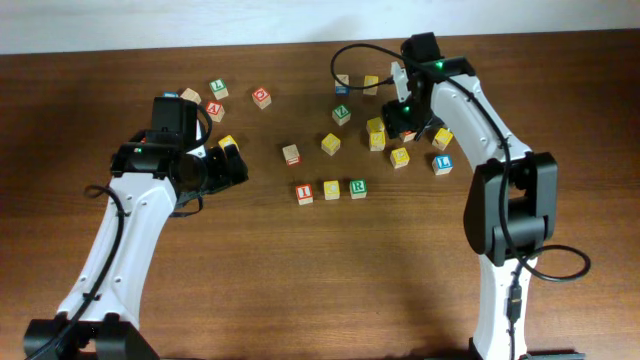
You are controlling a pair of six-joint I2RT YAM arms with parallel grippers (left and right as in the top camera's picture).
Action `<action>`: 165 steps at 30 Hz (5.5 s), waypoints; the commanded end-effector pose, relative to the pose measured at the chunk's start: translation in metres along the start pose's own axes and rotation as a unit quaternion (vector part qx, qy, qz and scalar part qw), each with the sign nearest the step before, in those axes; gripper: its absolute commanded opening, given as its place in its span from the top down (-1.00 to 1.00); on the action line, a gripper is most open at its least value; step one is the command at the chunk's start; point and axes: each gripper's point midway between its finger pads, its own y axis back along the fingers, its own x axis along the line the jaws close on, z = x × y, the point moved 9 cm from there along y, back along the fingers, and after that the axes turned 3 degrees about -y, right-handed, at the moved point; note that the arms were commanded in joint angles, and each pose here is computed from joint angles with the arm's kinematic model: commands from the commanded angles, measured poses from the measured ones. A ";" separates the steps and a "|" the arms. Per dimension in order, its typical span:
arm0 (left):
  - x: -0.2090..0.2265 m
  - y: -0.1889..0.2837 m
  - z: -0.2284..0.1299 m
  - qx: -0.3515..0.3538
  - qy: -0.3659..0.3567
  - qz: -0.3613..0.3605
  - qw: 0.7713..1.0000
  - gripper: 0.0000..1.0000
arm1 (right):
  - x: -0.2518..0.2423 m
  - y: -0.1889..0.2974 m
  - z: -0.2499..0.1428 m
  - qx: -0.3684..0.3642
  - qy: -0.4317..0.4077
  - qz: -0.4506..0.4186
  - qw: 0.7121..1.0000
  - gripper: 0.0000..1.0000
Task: Spell out ICRA
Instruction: 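Lower the right gripper and grasp the red A block, then carry the A block down and set it right of the R block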
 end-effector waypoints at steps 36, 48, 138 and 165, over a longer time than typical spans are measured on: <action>0.000 -0.001 0.001 -0.001 0.003 0.005 1.000 -0.98 | -0.015 -0.045 0.000 0.017 -0.014 -0.019 1.000 0.50; 0.000 -0.001 0.001 -0.001 0.003 0.005 1.000 -0.98 | -0.002 0.052 0.005 0.074 -0.039 0.038 0.996 0.59; 0.000 -0.001 0.001 -0.001 0.003 0.005 1.000 -0.98 | 0.011 -0.005 -0.027 0.102 -0.157 0.036 0.982 0.89; 0.000 -0.001 0.001 -0.001 0.003 0.005 1.000 -0.98 | 0.055 -0.025 -0.047 0.129 -0.110 0.023 0.985 0.18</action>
